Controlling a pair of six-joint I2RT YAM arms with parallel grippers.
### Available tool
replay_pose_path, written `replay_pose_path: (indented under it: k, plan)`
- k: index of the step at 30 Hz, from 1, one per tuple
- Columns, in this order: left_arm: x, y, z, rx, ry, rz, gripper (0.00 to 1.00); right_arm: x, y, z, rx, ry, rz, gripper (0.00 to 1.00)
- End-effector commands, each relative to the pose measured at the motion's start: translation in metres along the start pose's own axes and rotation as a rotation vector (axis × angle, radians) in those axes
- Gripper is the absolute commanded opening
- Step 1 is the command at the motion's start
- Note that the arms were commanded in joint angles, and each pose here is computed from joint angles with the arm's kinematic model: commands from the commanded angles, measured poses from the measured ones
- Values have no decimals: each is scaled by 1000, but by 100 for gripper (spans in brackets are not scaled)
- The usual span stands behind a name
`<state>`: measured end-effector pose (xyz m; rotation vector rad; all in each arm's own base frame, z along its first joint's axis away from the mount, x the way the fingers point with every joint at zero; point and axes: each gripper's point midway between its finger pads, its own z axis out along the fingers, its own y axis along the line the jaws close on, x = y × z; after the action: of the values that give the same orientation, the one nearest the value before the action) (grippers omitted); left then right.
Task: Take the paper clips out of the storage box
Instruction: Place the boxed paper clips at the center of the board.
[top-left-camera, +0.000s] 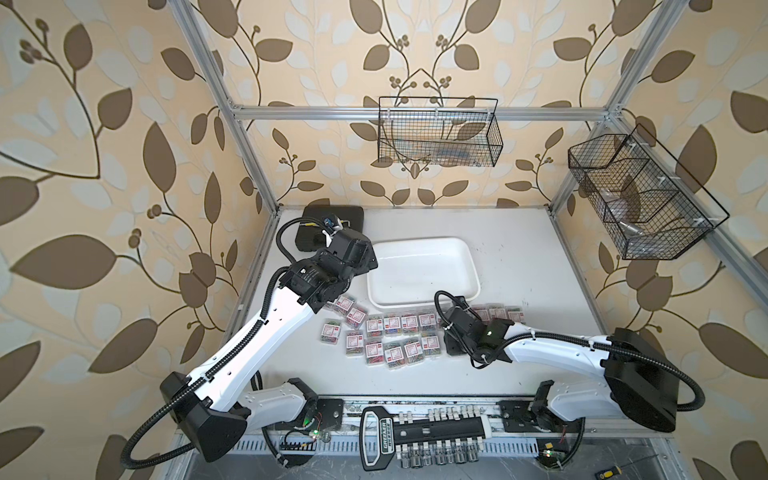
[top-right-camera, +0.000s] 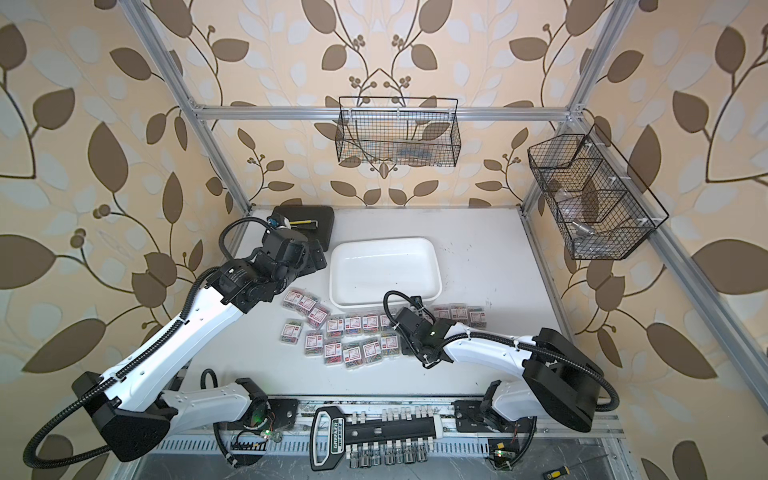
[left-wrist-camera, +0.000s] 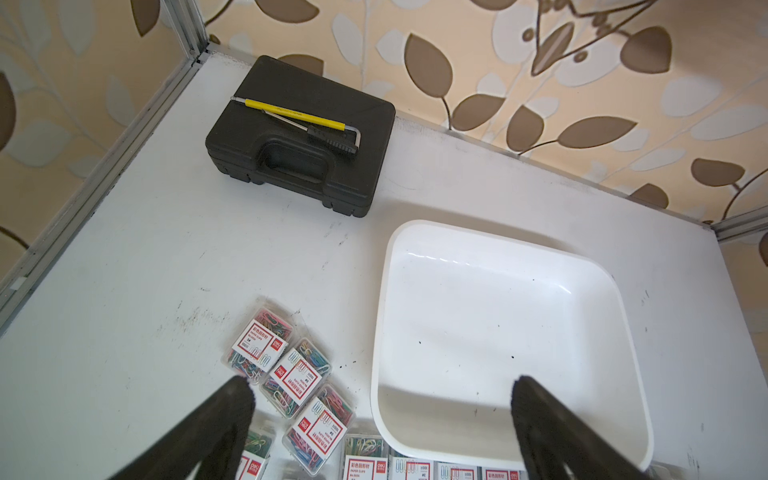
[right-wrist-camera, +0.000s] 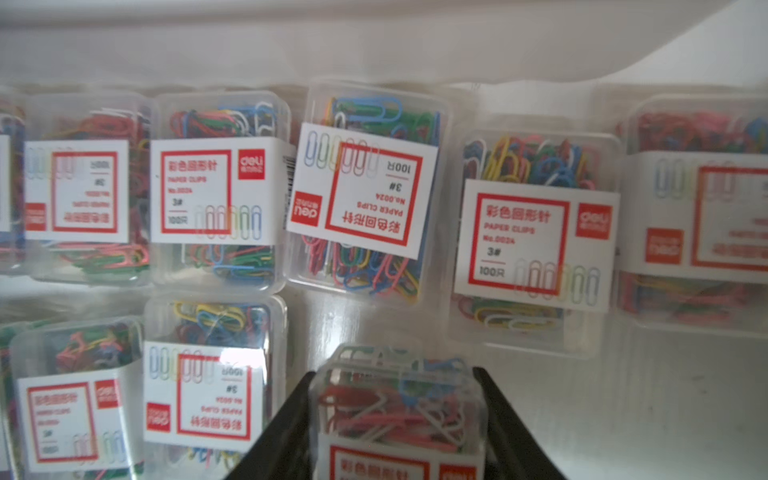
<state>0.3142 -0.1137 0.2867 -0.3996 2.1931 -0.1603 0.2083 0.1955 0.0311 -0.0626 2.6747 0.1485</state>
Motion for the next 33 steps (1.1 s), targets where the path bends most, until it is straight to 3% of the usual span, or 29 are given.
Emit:
replay_pose_path:
  k: [1,13,17,20,27,33]
  plan:
    - [-13,3,-3,-14,-32,-25,99,1,7,5,-24,2,17,52]
    - [-14,2,-3,-17,-33,-11,99,-5,14,5,-44,-4,14,59]
    - [-14,0,-2,-13,-34,-16,99,-7,14,2,-50,-5,8,68]
    - [-15,0,-1,-14,-37,-18,99,-10,9,-4,-44,-16,10,68]
    - [-23,3,-1,-34,-84,-5,99,-38,-12,-44,-35,-108,71,64]
    - [-34,24,-2,-94,-256,109,99,-93,-75,-95,82,-280,247,71]
